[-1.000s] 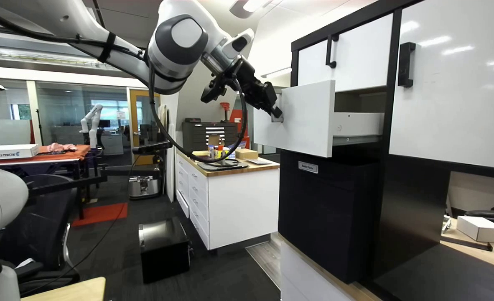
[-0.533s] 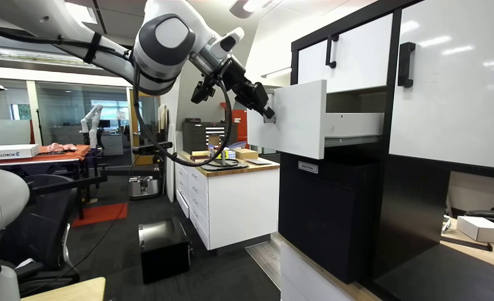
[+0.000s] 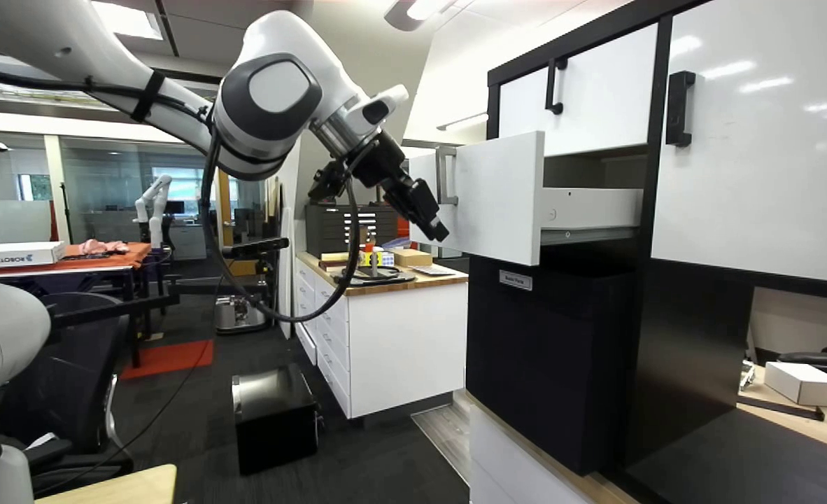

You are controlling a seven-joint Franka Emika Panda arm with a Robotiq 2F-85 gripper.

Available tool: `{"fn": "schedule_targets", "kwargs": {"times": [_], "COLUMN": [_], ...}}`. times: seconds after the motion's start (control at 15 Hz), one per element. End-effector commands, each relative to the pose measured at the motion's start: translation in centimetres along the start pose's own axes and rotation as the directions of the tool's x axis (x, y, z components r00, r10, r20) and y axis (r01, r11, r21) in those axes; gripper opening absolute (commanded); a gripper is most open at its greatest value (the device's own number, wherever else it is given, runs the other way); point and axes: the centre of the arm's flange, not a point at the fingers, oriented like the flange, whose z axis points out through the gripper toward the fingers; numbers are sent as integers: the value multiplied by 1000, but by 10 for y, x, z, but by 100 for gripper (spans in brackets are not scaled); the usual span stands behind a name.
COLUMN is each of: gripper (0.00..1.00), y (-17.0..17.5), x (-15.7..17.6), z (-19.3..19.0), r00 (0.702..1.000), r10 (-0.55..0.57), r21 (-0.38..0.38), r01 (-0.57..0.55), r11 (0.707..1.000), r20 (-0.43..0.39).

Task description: Open the bottom drawer

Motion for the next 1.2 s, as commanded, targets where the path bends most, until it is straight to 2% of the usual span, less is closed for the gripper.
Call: {"fn": "schedule_targets", "kwargs": {"times": [0.0,0.2,0.33,0.4,0.53,0.8,1.13], "gripper": [64,83,95,99,100,100,100], "y": [7,8,7,6,3,-1,4], "x": [-25,-26,-22,-19,-16,-9,0], "z": [19,21,20,19,16,13,14], "r00": [995,992,983,973,946,870,810], "r10": [31,18,-6,-20,-56,-123,-156], "r21": [-22,-27,-11,-3,37,136,167], "r01": [-29,-15,8,21,46,66,72], "r11": [999,1000,1000,1000,998,989,983], "r20": [92,129,185,230,318,477,565]}}
